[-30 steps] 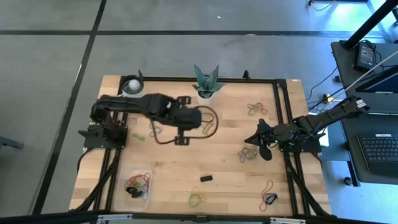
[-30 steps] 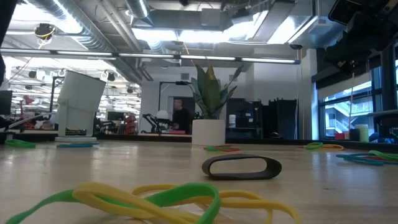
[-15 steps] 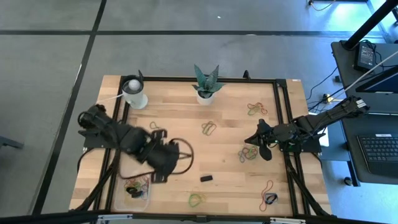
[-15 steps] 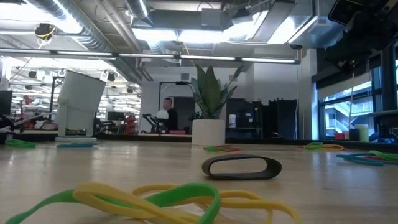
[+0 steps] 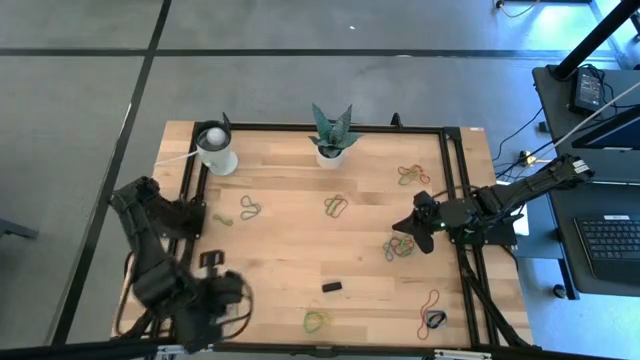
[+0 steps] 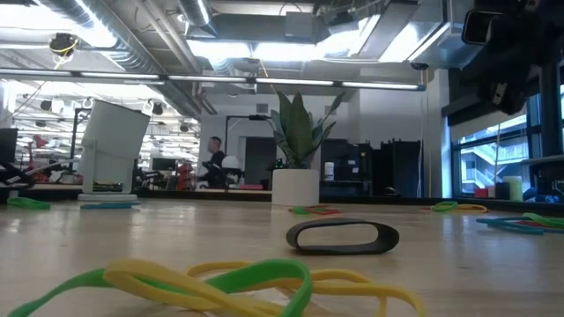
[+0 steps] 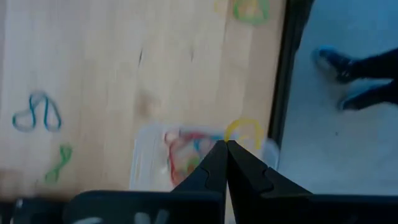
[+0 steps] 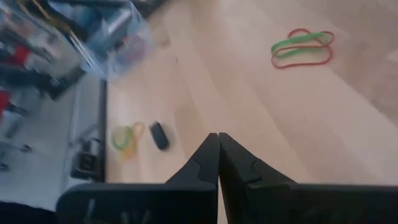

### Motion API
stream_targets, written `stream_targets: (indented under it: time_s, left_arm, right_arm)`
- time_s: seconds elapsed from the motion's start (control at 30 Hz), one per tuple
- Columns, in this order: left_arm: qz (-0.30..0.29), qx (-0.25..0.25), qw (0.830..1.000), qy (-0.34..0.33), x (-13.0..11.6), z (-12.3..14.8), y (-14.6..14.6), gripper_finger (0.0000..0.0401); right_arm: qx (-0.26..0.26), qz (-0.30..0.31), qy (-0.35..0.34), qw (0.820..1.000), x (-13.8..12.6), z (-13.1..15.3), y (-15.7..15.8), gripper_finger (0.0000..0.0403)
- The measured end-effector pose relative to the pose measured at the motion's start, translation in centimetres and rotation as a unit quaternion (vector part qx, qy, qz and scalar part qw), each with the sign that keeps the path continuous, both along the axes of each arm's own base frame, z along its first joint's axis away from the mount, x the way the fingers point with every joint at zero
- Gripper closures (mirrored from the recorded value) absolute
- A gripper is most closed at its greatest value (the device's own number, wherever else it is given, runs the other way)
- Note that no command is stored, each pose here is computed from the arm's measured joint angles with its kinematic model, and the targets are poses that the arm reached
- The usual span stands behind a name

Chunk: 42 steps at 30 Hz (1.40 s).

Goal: Pick and place rubber bands into bin
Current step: Put the yellow rubber band into the transparent bin, then put the green rubber band into the transparent bin

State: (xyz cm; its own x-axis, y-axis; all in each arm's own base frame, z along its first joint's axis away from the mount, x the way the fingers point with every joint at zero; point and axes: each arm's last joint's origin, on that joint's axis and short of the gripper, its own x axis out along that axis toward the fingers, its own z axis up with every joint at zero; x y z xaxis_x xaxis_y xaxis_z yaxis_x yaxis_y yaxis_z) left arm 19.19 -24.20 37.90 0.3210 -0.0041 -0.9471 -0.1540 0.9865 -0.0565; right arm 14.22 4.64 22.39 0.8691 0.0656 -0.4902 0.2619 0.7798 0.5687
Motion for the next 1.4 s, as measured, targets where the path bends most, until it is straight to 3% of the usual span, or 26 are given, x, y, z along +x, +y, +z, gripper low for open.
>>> stream_targets:
  time_s: [0.3,0.5,0.77,0.9,1.07,1.27,1.4]
  left_arm:
    - [0.044,0.050,0.996,0.058,-6.2,-5.1,0.4,0.0399]
    - [0.054,0.037,0.996,0.052,-8.5,-9.4,1.1,0.0399]
    - [0.066,-0.017,0.995,0.072,-8.4,-15.2,1.4,0.0399]
    - [0.136,-0.016,0.987,0.081,-8.0,-16.7,2.3,0.0399]
    - [0.176,-0.035,0.977,0.112,-7.2,-16.9,2.8,0.0381]
    - [0.214,-0.077,0.958,0.175,-6.1,-16.8,3.1,0.0309]
    - [0.253,-0.125,0.941,0.185,-4.7,-15.1,3.7,0.0271]
  right_arm:
    - [0.039,-0.008,-0.063,0.997,0.6,1.2,0.2,0.0399]
    - [0.067,-0.020,-0.072,0.995,1.1,1.2,0.4,0.0398]
    - [0.067,-0.026,-0.046,0.996,2.0,0.3,0.8,0.0398]
    - [0.049,-0.022,-0.026,0.998,2.5,-0.4,1.0,0.0399]
    - [0.027,-0.014,-0.008,0.999,3.0,-1.0,1.1,0.0398]
    - [0.025,-0.014,-0.002,1.000,3.1,-1.2,1.2,0.0399]
    - [0.024,-0.014,-0.002,1.000,3.1,-1.2,1.2,0.0398]
